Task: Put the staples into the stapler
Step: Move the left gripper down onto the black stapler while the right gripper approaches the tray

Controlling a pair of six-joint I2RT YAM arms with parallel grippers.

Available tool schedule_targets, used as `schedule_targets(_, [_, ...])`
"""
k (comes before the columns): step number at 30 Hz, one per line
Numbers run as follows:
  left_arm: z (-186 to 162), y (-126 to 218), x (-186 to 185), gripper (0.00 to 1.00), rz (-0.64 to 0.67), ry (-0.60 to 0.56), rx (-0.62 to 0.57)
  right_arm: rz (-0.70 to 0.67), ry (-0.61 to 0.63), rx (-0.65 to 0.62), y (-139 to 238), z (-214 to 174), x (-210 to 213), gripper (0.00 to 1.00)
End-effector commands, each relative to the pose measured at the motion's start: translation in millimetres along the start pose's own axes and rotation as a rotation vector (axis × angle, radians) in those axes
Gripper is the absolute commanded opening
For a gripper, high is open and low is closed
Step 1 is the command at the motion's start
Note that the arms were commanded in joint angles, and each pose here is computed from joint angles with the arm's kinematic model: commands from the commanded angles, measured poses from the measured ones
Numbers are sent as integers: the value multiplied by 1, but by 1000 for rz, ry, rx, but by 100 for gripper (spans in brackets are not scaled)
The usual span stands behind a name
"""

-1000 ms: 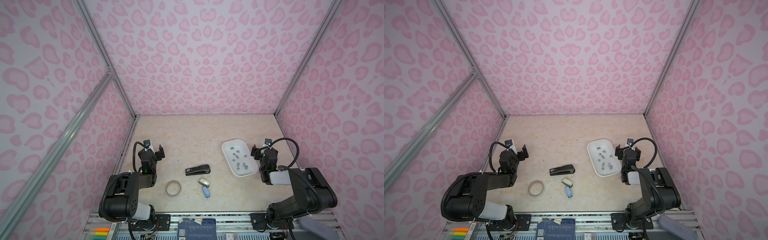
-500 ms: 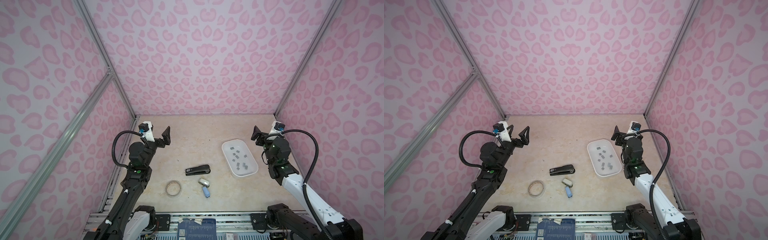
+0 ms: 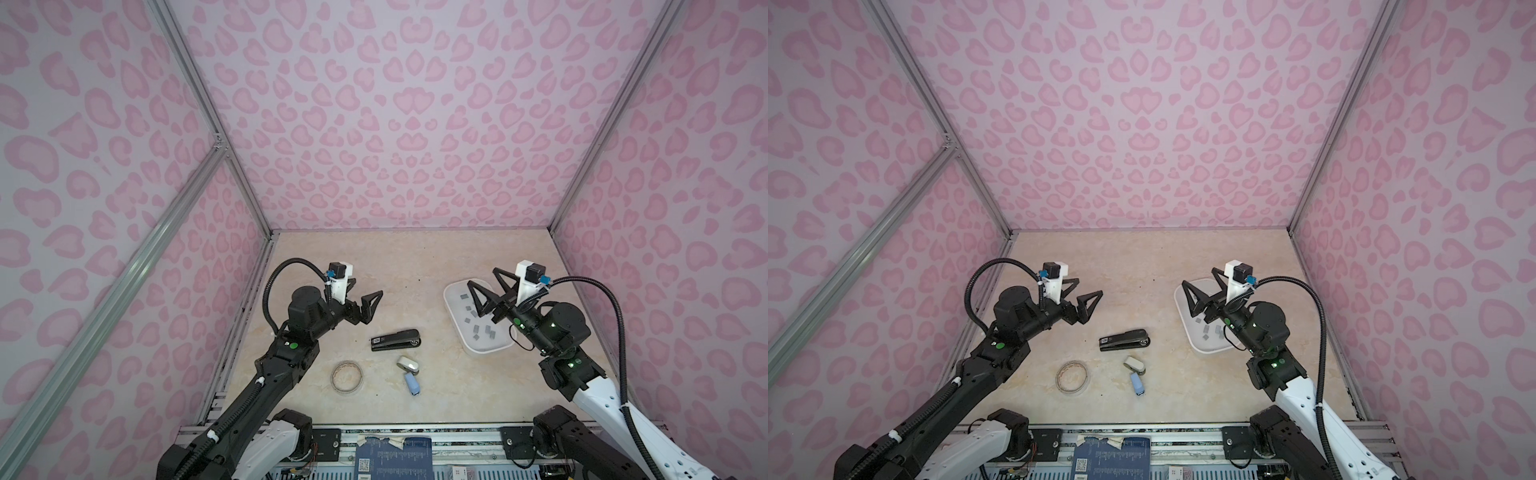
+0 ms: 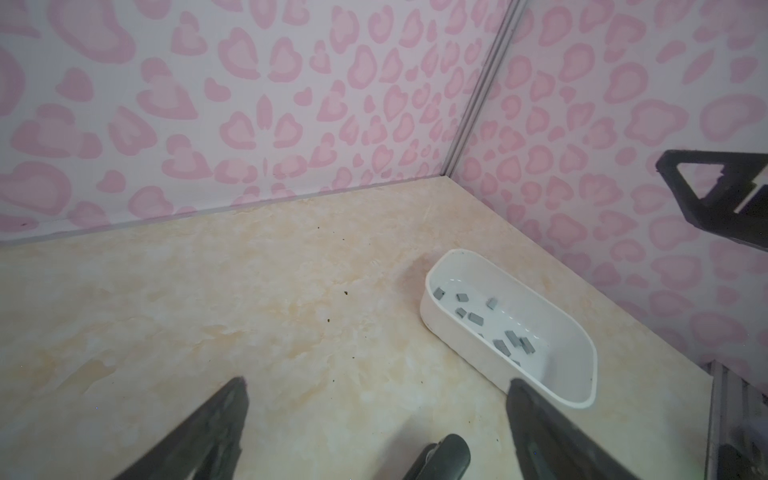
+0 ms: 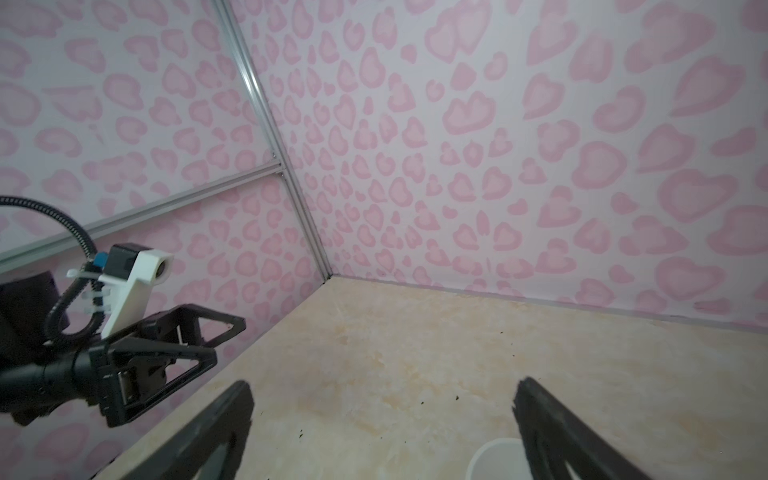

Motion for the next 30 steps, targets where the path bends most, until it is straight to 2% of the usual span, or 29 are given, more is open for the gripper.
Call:
schedule_targets(1, [-20,-12,0,97,34,-66,102,40,112,23,-5,-16,18,98])
schedule_targets(4, [-40,-20,0,97,104,-109,159,58,150,80,-13,-28,29,94])
schedule_targets(7, [-51,-18,-4,97,154,-212,177,90,155,140,-20,-42,34,90])
schedule_targets(11, [-58,-7,-40,97,7,-501,172,77,168,186,-20,-52,32,90])
schedule_targets(13, [-51,-7,-50,97,13,-611,192,65,178,191,-16,-54,31,89])
schedule_targets(15, [-48,-12,-52,96,13,-678,269,21,180,195,-7,-56,27,91])
schedule_targets(17, [-50,-19,-52,98,12,-713,364,-31,188,182,3,-60,22,95])
schedule_targets(19, [-64,-26,-50,90,-45,-750,476,-61,198,158,12,-66,19,97])
schedule_targets(20, [-73,-30,-50,90,-82,-771,509,-54,207,145,15,-69,18,97])
schedule_targets(23, [-92,-41,-45,84,-153,-831,551,-62,183,192,14,-78,9,96])
schedule_targets(26, [-103,-55,-42,73,-187,-855,639,-128,160,247,8,-90,-7,94])
schedule_targets(30, [-117,-72,-37,70,-210,-859,743,-209,137,289,5,-103,-23,94])
Point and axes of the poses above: each gripper's point midway between its finger pads, its own y axis back along the fingers, its own x axis along the line the jaws close on, z = x × y, the point moved 8 cm from there along y, back along the fingers, and after that the axes turned 13 degrees about y, right-handed, at the moved point
